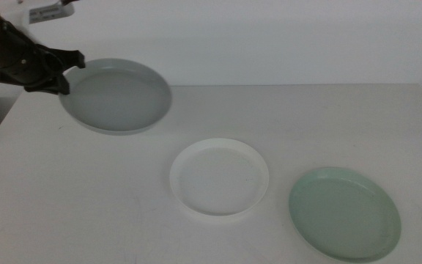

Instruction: Stack the three bowls on top of each other.

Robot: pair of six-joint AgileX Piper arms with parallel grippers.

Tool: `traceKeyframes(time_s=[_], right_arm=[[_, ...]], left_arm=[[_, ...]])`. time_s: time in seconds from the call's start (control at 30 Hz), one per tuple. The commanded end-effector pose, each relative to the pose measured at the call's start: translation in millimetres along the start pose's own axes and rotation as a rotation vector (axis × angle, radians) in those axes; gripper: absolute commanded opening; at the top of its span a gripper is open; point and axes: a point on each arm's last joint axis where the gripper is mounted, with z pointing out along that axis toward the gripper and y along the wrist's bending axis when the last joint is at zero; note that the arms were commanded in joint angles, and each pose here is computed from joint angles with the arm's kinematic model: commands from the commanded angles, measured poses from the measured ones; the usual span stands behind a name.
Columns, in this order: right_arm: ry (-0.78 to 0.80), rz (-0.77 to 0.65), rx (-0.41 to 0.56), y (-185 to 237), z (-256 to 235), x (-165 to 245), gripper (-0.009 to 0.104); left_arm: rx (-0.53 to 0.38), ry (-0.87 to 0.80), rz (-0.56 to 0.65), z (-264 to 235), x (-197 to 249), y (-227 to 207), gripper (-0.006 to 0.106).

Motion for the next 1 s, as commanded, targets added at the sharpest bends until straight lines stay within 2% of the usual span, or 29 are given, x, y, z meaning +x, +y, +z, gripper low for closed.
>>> traceKeyframes(time_s=[0.0,0.43,0.6,0.97], right_arm=[[-0.096,-0.013,0.039,-3.0,-2.8,-8.9,0.052],[-0.096,-0.013,0.039,-3.0,-2.8,-8.9,0.052],[-0.096,-0.013,0.039,-3.0,-2.8,-8.9,0.052],[-0.096,-0.013,0.039,-3.0,-2.8,-8.9,0.052]], left_arm=[[0.066,-0.137,0.013,-40.4,-1.9,-25.9,0.000],[0.242,-0.112,0.168,-16.3,43.0,-123.9,0.000],[0.258,-0.059,0.179,8.1,54.0,-140.5,0.000],[0.227,0.044,0.171,54.0,67.5,-140.8,0.000]])
